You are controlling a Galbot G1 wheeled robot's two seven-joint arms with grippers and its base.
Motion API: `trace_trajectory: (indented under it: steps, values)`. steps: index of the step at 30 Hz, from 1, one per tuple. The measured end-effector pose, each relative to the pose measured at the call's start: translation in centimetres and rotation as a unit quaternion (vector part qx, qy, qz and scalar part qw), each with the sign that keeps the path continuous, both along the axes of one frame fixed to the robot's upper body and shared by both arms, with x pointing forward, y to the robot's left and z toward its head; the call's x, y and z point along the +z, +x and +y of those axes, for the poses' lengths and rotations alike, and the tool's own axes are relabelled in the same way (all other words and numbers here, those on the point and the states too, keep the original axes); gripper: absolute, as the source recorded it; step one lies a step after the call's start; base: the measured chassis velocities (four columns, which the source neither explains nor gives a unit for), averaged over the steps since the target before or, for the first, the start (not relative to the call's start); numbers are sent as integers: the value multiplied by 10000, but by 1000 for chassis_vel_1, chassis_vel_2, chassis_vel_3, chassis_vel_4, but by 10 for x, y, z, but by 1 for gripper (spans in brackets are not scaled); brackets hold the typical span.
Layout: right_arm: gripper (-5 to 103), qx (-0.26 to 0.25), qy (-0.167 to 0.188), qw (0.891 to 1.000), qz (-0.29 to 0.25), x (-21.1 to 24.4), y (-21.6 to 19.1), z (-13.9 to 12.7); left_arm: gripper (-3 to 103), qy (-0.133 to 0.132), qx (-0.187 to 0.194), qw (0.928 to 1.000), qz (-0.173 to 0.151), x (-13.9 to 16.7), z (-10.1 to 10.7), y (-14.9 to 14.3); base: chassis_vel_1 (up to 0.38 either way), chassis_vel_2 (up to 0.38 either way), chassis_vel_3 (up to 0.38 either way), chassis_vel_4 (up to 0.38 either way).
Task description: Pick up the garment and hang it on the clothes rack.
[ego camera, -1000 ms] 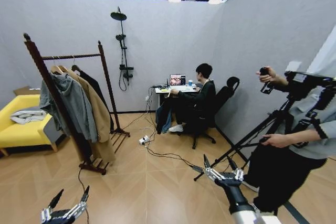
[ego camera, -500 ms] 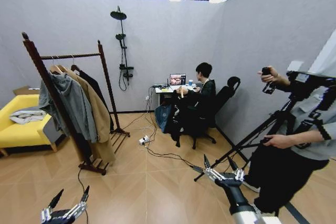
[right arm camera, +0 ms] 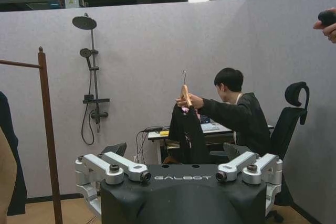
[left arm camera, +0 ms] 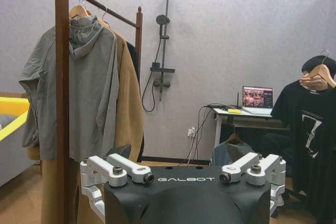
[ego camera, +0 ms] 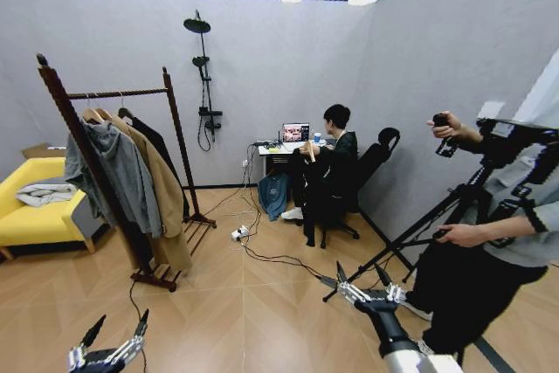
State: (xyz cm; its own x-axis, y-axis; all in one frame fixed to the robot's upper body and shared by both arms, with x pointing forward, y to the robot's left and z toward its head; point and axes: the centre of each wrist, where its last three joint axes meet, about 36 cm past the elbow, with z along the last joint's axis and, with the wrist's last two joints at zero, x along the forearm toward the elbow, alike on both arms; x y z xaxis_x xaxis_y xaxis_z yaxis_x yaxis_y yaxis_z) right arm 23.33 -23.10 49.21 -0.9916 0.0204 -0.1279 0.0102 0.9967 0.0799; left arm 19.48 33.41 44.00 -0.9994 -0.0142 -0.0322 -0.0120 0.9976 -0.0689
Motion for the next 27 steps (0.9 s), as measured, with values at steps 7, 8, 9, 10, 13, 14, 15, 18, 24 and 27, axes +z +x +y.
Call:
trace_trajectory:
  steps: [7, 8, 9, 10, 13, 14, 15, 18, 24, 27]
  values:
    - [100, 46, -188, 9997, -131, 2, -1, 0, 100, 0, 0, 10000, 0, 0, 0, 0, 0, 0, 0, 0]
    - [100, 43, -186, 9997, -153, 4, -2, 0, 100, 0, 0, 10000, 0, 0, 0, 0, 0, 0, 0, 0]
    - [100, 36, -186, 9997, -172, 6, -3, 0, 100, 0, 0, 10000, 0, 0, 0, 0, 0, 0, 0, 0]
    - [100, 36, -186, 9997, -172, 6, -3, 0, 100, 0, 0, 10000, 0, 0, 0, 0, 0, 0, 0, 0]
    - [100, 34, -186, 9996, -208, 11, -4, 0, 100, 0, 0, 10000, 0, 0, 0, 0, 0, 0, 0, 0]
    - [100, 39, -176, 9997, -181, 13, -4, 1, 100, 0, 0, 10000, 0, 0, 0, 0, 0, 0, 0, 0]
    - [100, 33, -168, 9997, -166, 13, -4, 1, 100, 0, 0, 10000, 0, 0, 0, 0, 0, 0, 0, 0]
    - [100, 14, -149, 9998, -152, 13, -4, 1, 100, 0, 0, 10000, 0, 0, 0, 0, 0, 0, 0, 0]
    - [100, 30, -170, 9997, -148, 18, -4, 1, 100, 0, 0, 10000, 0, 0, 0, 0, 0, 0, 0, 0]
    - [100, 30, -174, 9998, -124, 18, -6, 1, 100, 0, 0, 10000, 0, 0, 0, 0, 0, 0, 0, 0]
